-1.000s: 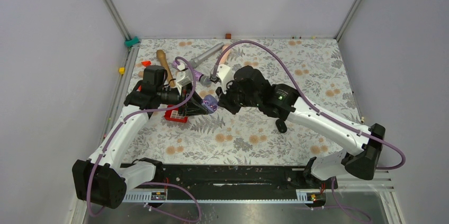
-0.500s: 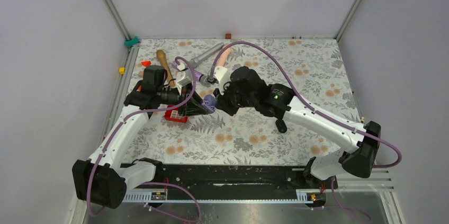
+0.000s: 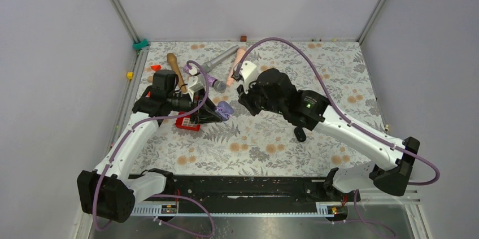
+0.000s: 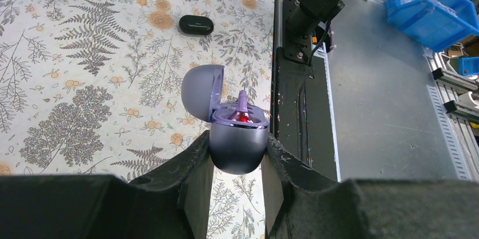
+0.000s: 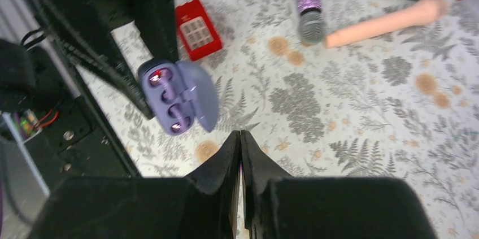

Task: Insert the wireless bluetooth earbuds into the charging case
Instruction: Close the charging case at the center of the board.

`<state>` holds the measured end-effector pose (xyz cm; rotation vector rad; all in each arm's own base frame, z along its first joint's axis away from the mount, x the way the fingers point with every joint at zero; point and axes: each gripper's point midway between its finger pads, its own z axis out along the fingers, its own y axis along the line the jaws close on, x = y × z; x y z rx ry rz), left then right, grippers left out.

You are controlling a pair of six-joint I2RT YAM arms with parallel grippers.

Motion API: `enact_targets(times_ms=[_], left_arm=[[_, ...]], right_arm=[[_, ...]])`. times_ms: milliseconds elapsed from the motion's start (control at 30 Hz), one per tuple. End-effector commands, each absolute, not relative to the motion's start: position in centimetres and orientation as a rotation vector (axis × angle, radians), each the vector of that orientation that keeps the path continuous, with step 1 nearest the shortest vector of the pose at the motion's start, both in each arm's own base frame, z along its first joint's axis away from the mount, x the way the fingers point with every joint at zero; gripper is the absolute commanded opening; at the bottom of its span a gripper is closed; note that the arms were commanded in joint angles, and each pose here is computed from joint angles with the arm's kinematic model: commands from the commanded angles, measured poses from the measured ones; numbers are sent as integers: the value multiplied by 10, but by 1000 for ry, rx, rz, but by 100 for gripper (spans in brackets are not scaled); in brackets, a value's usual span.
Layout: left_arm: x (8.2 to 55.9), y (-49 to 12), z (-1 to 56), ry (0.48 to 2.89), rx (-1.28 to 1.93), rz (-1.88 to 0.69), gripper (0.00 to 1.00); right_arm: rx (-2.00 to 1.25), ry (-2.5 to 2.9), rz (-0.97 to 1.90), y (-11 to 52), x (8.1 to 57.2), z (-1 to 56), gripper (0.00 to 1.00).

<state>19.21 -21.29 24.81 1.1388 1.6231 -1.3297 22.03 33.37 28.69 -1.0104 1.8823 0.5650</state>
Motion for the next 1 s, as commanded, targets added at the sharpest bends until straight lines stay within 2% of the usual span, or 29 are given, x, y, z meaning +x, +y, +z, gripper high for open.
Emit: enact_targets(times_ms=[0, 400, 733, 867, 967], left_arm=[[189, -214, 262, 1527, 1176, -1336, 22], [182, -215, 265, 1494, 1189, -1371, 22], [186, -215, 261, 1514, 1184, -1360, 22], [190, -215, 258, 1529, 1179, -1349, 22], [194, -214, 257, 1547, 1170, -1325, 21]], right_arm=[[-834, 1837, 471, 323, 253, 306, 9], [-997, 1907, 673, 358, 228, 270, 11], [-1163, 1864, 974, 367, 174, 292, 11], [-1174, 1832, 964, 358, 170, 307, 11], [-1130, 1816, 835, 346, 186, 314, 14]])
